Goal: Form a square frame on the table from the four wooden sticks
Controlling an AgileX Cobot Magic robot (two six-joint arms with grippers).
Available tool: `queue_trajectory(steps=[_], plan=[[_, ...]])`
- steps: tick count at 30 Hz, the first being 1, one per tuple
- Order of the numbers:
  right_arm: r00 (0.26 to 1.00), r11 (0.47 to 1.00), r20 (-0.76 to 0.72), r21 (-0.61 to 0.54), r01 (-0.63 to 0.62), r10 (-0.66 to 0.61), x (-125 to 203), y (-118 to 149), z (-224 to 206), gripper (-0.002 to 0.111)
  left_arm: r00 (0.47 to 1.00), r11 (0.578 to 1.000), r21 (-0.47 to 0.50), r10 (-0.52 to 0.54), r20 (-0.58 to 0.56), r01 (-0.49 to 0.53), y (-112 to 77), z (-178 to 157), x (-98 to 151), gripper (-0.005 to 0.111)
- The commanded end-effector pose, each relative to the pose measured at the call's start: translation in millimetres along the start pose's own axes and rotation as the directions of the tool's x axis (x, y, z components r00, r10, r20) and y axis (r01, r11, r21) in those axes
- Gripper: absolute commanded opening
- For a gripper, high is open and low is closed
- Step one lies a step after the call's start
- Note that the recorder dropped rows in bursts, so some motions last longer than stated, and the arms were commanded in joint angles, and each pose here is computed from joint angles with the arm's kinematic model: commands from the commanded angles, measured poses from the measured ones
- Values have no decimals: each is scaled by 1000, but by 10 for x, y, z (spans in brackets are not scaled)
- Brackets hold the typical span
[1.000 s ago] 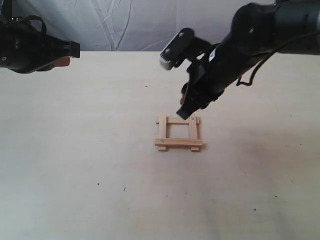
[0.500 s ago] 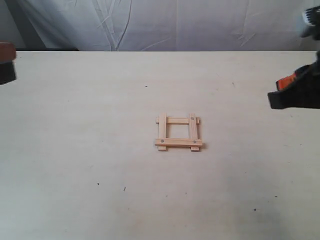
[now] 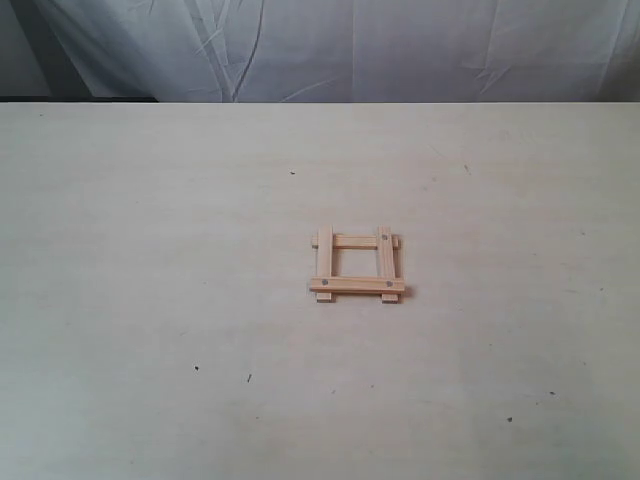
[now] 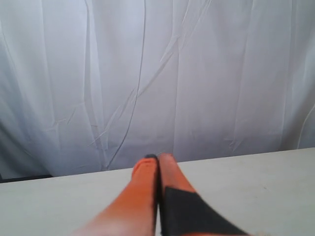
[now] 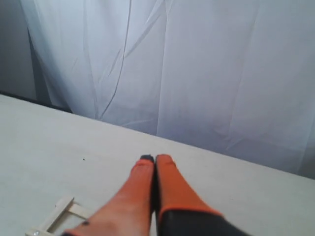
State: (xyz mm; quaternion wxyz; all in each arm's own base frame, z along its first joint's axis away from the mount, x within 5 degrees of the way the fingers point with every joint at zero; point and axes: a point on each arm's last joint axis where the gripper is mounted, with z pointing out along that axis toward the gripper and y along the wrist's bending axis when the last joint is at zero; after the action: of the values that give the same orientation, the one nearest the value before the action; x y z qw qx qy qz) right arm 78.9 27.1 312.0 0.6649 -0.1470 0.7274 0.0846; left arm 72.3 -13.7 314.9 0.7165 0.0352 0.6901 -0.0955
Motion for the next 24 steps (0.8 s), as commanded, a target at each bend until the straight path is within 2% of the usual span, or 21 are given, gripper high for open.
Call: queue_trajectory(steps=[1, 10, 16, 24], plan=[[998, 1000, 66, 12, 6, -7, -28, -2, -111, 1, 1000, 1000, 6, 3, 21, -3, -3, -30, -3, 0], [991, 998, 129, 35, 43, -47, 5, -2, -253, 1, 1000, 1000, 6, 3, 21, -3, -3, -30, -3, 0], [995, 997, 76, 48, 63, -67, 442, 17, -253, 1, 1000, 1000, 6, 3, 21, -3, -3, -30, -3, 0], [999, 998, -33, 55, 21, -20, 945, 32, -172, 1, 1000, 1000, 6, 3, 21, -3, -3, -30, -3, 0]])
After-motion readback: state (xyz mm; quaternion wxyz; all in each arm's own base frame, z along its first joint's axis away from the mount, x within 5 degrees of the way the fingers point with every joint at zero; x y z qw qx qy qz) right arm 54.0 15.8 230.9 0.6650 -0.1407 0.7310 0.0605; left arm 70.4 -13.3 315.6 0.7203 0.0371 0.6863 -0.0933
